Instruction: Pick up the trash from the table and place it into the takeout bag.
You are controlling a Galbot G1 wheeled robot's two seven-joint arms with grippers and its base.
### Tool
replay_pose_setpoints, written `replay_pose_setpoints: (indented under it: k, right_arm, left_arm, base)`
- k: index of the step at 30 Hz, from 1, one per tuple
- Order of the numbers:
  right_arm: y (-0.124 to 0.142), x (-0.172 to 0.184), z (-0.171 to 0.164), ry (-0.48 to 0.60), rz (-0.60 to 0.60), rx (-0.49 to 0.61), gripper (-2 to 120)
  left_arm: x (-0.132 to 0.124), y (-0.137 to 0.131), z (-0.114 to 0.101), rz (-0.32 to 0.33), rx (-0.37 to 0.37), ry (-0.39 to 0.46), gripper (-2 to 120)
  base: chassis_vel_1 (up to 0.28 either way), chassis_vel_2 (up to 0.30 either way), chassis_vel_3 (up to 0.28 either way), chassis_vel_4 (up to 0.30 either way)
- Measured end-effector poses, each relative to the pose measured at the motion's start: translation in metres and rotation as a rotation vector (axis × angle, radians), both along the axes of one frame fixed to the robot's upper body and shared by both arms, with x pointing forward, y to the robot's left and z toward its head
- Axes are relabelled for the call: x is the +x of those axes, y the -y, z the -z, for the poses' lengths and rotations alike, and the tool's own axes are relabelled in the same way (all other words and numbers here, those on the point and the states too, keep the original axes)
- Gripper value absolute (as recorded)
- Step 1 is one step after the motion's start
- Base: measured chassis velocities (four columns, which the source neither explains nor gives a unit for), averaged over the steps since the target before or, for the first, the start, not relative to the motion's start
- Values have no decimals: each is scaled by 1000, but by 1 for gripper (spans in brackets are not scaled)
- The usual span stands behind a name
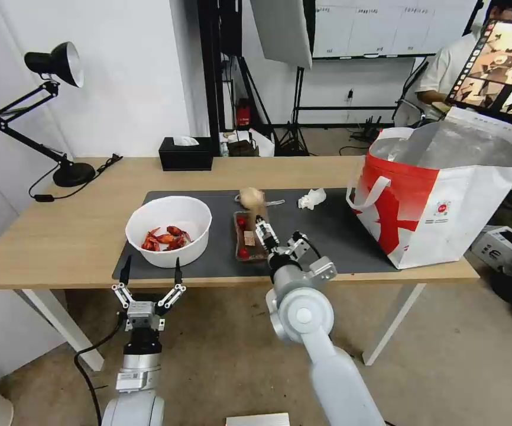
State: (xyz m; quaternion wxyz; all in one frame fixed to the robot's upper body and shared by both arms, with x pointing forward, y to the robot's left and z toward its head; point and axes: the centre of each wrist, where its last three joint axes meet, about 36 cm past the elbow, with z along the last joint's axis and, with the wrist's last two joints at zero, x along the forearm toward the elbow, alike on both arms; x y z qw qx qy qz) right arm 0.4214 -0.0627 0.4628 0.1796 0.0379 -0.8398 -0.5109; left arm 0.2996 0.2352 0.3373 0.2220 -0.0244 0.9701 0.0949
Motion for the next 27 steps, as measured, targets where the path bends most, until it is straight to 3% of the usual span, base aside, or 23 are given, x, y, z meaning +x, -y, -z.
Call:
replay_pose_setpoints:
  k: [15, 18, 20, 21, 22, 27]
  right_arm:
    - [14, -14, -17, 183, 55, -146, 100]
    - [19, -13, -13, 219, 54, -227, 100]
    - [26, -9, -2, 268, 42, -351, 100]
    - [34, -5, 7, 313, 19, -442, 100]
    - [34, -5, 7, 313, 19, -442, 100]
    - [66, 5, 27, 450, -94, -660, 100]
  left_arm:
    - [7, -4, -4, 3, -5, 22, 100]
    - [10, -4, -5, 5, -10, 28, 100]
    - [12, -3, -6, 6, -33, 32, 100]
    - [14, 0, -8, 10, -71, 30, 100]
    - [14, 0, -8, 10, -71, 30, 100]
    - [16, 15, -15, 40, -179, 21, 100]
  base:
    - [0, 0, 0, 0]
    - [0, 0, 0, 0]
    - [0, 0, 0, 0]
    - [0, 0, 0, 0]
    - [0, 0, 0, 0]
    - [0, 0, 0, 0]
